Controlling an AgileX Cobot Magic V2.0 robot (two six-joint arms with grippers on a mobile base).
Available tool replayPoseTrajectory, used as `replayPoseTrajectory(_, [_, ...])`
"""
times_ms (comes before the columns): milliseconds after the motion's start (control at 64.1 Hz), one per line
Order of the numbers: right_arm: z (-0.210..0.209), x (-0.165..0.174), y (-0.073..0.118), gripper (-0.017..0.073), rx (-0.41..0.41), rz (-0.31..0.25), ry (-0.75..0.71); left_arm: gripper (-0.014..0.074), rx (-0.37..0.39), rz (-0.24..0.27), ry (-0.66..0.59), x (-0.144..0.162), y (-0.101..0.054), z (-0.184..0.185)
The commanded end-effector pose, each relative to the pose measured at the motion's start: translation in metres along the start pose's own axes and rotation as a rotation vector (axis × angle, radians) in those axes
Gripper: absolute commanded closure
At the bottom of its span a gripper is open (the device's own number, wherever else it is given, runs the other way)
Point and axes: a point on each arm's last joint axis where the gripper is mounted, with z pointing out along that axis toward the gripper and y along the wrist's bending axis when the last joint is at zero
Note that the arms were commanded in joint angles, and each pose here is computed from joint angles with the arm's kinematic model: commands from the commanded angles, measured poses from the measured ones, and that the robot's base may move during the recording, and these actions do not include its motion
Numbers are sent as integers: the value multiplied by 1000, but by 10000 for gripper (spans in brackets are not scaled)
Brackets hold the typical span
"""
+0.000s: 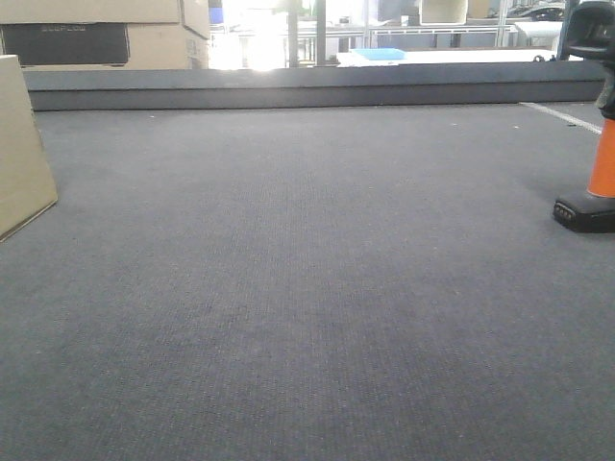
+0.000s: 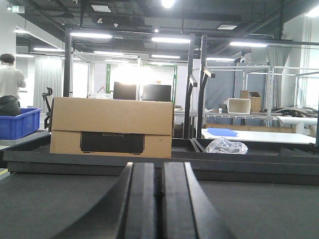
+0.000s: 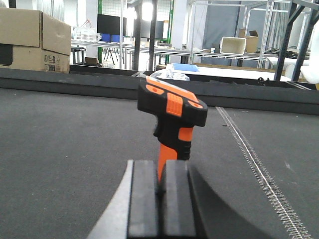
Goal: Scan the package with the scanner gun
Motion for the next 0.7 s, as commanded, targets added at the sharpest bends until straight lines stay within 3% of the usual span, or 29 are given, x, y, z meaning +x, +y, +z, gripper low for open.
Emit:
replayPoseTrajectory(0, [0, -2, 0, 727, 3, 0, -28, 705, -4, -6, -14, -2, 0, -1])
replayPoseTrajectory(686, [0, -2, 0, 727, 3, 0, -28, 705, -4, -6, -14, -2, 0, -1])
